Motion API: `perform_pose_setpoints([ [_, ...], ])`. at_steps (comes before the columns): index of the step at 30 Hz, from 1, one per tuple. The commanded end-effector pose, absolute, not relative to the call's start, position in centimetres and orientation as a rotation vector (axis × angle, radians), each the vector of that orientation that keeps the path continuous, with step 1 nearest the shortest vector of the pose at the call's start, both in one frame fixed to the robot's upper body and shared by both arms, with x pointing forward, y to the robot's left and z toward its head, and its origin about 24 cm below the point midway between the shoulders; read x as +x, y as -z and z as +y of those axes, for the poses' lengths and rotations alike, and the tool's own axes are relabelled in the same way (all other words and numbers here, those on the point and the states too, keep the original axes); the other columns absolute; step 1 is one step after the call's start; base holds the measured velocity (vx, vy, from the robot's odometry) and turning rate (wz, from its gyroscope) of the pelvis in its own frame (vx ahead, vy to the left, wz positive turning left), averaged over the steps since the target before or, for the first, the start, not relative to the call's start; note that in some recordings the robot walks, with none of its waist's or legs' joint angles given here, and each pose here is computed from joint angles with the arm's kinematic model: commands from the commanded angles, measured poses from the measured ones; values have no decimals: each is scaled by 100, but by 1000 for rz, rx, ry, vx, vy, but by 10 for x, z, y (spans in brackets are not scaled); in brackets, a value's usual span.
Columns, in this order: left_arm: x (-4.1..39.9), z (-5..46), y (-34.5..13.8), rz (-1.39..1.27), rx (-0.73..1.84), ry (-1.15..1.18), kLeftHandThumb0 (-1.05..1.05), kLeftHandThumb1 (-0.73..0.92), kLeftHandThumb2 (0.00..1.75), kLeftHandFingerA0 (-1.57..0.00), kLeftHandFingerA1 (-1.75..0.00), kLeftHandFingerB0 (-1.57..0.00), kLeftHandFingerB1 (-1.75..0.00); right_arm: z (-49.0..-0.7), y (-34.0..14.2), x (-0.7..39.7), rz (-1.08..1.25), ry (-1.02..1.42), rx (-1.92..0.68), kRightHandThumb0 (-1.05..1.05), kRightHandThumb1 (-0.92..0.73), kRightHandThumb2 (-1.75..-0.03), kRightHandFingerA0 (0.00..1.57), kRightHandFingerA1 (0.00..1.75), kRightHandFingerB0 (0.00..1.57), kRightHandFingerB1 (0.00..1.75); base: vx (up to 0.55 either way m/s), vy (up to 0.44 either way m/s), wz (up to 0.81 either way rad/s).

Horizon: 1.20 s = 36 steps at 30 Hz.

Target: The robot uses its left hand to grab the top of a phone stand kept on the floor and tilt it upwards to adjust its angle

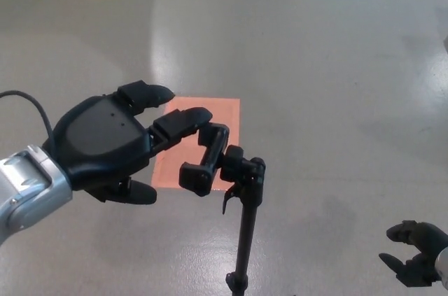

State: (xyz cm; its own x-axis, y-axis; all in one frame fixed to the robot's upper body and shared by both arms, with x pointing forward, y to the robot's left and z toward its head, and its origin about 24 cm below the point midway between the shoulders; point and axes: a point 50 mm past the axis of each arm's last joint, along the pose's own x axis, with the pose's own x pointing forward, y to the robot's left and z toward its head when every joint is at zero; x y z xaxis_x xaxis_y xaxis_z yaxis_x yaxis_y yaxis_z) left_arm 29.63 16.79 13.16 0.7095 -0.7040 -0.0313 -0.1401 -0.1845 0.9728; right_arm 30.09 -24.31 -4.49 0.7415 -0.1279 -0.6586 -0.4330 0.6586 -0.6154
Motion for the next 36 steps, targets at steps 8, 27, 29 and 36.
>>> perform_pose_setpoints([
  [8,287,166,-110,-651,1741,681,-80,57,91,-9,-35,-3,-27,-246,47,298,759,-199,-874,-64,-84,-66,20,32,18,27,0,0,0],
  [27,281,165,-91,-641,1779,740,-83,58,91,-10,-34,-5,-28,-246,47,298,762,-189,-834,-34,-55,-109,1,49,0,46,0,0,0],
  [29,281,165,-90,-635,1769,743,-82,58,92,-10,-33,-4,-28,-246,46,299,759,-188,-834,-34,-56,-109,2,49,0,46,0,0,0],
  [36,282,168,-88,-626,1784,746,-80,73,63,-15,-27,-5,-23,-246,45,300,758,-189,-850,-65,-83,-65,19,32,18,28,0,0,0],
])
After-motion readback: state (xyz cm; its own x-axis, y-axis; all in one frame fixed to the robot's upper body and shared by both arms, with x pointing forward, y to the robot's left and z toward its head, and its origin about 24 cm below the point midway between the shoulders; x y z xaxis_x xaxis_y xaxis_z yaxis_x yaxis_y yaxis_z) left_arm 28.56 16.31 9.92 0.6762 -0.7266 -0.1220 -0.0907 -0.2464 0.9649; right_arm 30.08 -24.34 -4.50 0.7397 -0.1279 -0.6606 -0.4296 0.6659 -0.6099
